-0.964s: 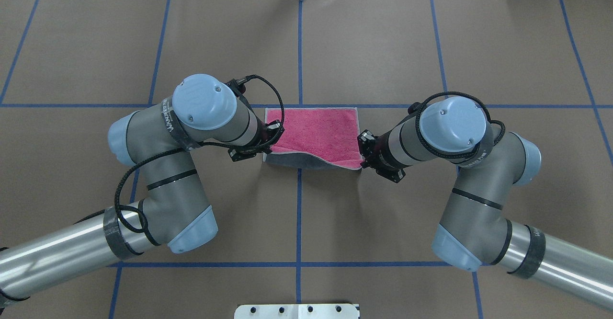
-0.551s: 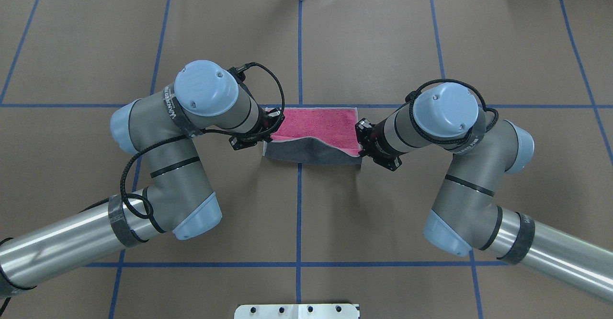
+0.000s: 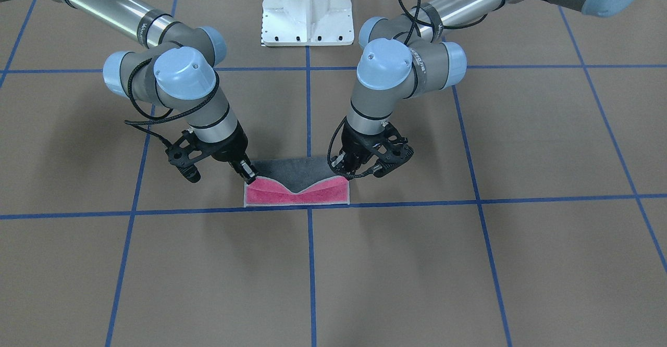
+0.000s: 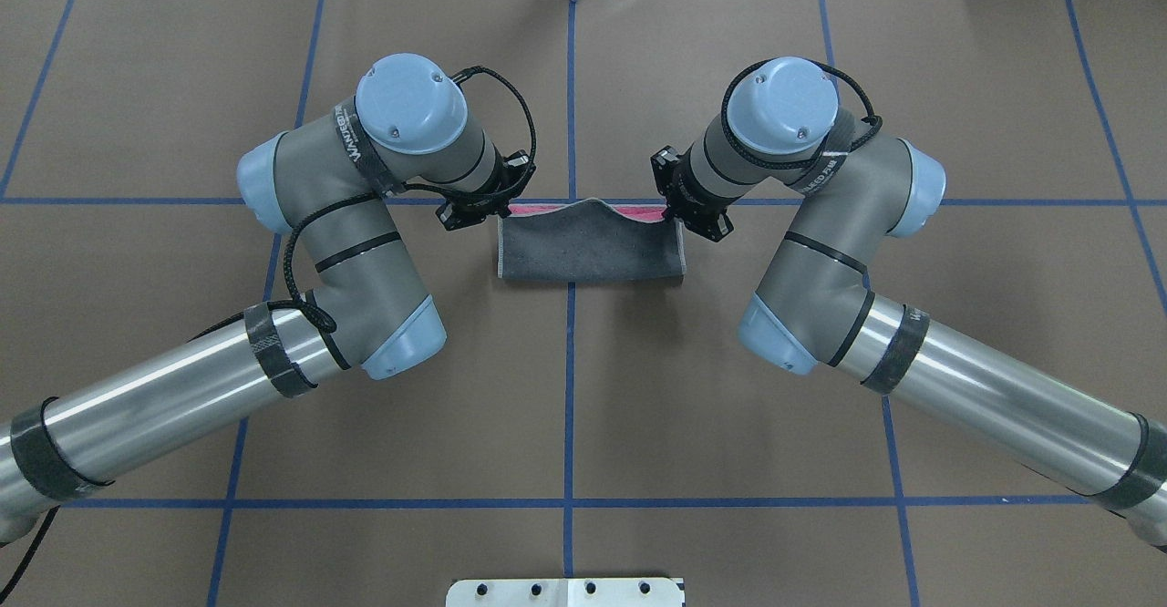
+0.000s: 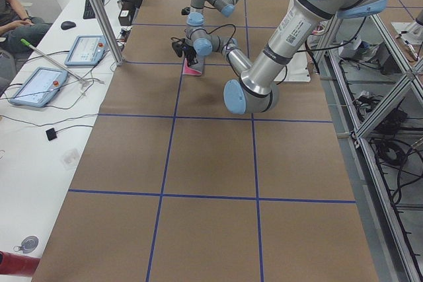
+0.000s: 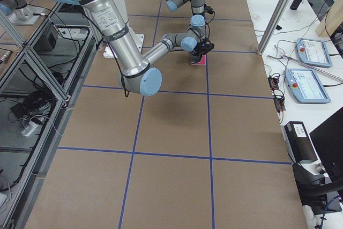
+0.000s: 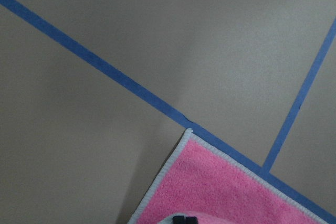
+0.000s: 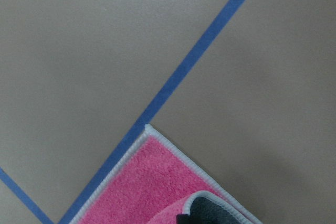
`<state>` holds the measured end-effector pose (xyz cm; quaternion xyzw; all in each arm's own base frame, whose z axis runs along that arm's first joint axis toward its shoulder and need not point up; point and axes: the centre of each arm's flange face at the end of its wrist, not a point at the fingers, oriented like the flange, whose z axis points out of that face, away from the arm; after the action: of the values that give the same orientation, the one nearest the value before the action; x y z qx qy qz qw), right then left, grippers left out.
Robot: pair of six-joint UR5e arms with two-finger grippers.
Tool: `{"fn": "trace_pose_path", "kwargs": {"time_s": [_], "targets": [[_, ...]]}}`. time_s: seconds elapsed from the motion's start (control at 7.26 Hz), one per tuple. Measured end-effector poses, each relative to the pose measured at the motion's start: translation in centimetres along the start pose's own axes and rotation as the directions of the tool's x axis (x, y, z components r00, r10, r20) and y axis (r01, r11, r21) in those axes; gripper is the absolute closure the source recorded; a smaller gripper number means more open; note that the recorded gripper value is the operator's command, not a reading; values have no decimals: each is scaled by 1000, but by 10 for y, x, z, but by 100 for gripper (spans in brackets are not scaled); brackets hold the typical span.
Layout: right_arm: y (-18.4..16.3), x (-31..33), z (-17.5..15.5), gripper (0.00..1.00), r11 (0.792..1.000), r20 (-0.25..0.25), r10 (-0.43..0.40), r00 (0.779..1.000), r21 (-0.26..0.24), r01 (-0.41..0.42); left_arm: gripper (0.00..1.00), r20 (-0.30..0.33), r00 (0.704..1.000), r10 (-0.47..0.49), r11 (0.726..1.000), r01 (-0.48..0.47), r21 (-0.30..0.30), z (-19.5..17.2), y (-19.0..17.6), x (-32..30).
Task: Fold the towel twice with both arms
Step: 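Lift the near edge with both grippers and fold it over the far edge, then open both grippers and release the folded towel edge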
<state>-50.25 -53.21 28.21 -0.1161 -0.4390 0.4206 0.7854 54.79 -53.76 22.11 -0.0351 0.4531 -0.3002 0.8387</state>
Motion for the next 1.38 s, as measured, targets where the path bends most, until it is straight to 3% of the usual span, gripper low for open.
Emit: {"fn": "trace_pose_path", "kwargs": {"time_s": [0.28, 0.41, 0.55, 0.69, 0.83, 0.96, 1.38], "targets": [[-3, -7, 3, 100, 1000, -4, -3, 1000, 8, 3, 100, 0, 1000, -3, 1000, 3, 4, 9, -7, -2], [-4, -8, 5, 66, 1000, -7, -7, 1000, 10, 7, 84, 0, 1000, -4, 1000, 4, 5, 10, -8, -2], [-6, -9, 6, 53, 1000, -8, -9, 1000, 12, 9, 53, -1, 1000, -4, 1000, 4, 6, 10, -9, -2], [-7, -9, 7, 22, 1000, -10, -8, 1000, 14, 8, 42, -1, 1000, -4, 1000, 4, 7, 9, -10, -2], [-9, -10, 8, 1, 1000, -12, -6, 1000, 16, 6, 22, -1, 1000, -3, 1000, 3, 7, 9, -10, -2], [-10, -13, 8, 1, 1000, -12, -4, 1000, 18, 4, 1, -3, 1000, -4, 1000, 4, 8, 9, -11, -2], [-12, -17, 5, 1, 1000, -5, 1, 1000, 16, -1, 1, -11, 1000, -12, 1000, 12, 18, 4, -20, 0]]}}
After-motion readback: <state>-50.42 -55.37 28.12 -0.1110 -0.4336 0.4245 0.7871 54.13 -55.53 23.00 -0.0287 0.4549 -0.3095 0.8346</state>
